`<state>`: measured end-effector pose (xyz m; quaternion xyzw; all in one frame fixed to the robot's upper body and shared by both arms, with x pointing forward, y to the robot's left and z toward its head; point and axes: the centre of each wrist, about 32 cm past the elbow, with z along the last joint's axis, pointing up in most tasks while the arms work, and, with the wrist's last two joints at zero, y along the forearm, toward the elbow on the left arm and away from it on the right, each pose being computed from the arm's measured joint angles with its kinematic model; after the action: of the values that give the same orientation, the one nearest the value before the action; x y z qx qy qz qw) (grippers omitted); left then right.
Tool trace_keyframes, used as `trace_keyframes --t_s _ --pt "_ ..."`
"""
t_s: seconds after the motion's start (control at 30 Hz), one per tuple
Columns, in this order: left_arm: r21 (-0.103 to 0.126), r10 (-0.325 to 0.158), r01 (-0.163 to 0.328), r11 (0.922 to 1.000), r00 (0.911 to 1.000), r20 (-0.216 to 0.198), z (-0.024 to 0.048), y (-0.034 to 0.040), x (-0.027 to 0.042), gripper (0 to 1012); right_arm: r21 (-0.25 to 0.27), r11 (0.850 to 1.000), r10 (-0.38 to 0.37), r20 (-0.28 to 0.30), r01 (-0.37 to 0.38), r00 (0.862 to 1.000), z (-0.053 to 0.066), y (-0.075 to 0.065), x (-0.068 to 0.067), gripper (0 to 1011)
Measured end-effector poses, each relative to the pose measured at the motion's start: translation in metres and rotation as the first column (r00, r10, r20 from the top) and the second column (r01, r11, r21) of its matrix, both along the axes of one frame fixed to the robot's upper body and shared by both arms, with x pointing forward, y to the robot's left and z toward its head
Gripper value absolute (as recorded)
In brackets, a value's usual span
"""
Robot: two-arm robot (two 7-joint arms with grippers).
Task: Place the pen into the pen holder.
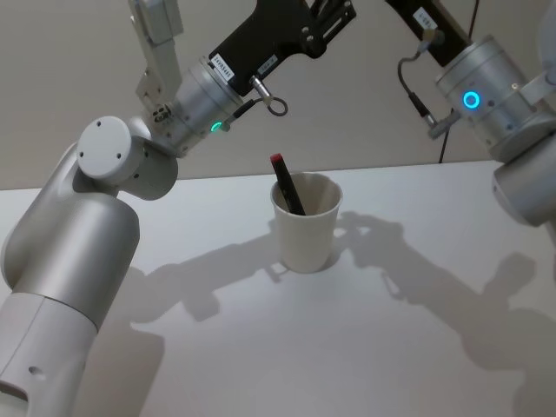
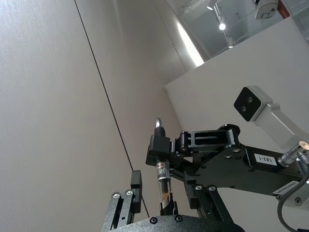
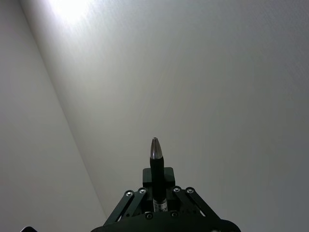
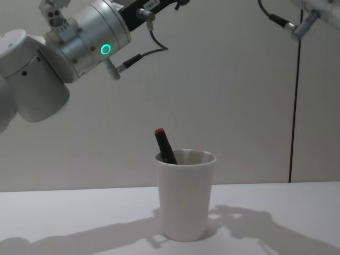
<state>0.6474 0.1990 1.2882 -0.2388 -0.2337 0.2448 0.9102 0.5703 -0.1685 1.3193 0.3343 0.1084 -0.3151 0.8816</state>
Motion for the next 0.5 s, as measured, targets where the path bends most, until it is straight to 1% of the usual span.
trace_keyframes --t_s 0.03,0.07,0.1,0.13,0.23,0.37,0.5 --pt "0.000 0.000 0.000 1.0000 1.0000 0.000 0.0000 0.0000 0.0000 567 0.000 1.000 0.000 0.000 0.000 1.000 0.0000 0.0000 0.0000 131" --pt "0.000 0.000 0.000 1.0000 1.0000 0.000 0.0000 0.0000 0.0000 567 0.000 1.000 0.000 0.000 0.000 1.000 0.0000 -0.0001 0.0000 131" --pt "0.000 0.000 0.000 1.0000 1.0000 0.000 0.0000 0.0000 0.0000 606 0.000 1.000 0.000 0.000 0.000 1.000 0.0000 -0.0001 0.0000 131" --pt "0.000 0.000 0.000 1.0000 1.0000 0.001 0.0000 0.0000 0.0000 666 0.000 1.000 0.000 0.000 0.000 1.000 0.0000 -0.0001 0.0000 131" --pt "0.000 0.000 0.000 1.0000 1.0000 0.001 0.0000 0.0000 0.0000 725 0.000 1.000 -0.001 0.000 0.001 1.000 0.0000 -0.0002 0.0000 131" --pt "0.000 0.000 0.000 1.0000 1.0000 0.001 0.0000 0.0000 0.0000 872 0.001 1.000 -0.002 0.000 0.002 1.000 0.0000 -0.0003 0.0001 131" --pt "-0.001 0.000 0.000 1.0000 1.0000 0.001 0.0001 0.0000 0.0000 949 0.001 1.000 -0.002 0.000 0.002 1.000 0.0000 -0.0004 0.0001 131"
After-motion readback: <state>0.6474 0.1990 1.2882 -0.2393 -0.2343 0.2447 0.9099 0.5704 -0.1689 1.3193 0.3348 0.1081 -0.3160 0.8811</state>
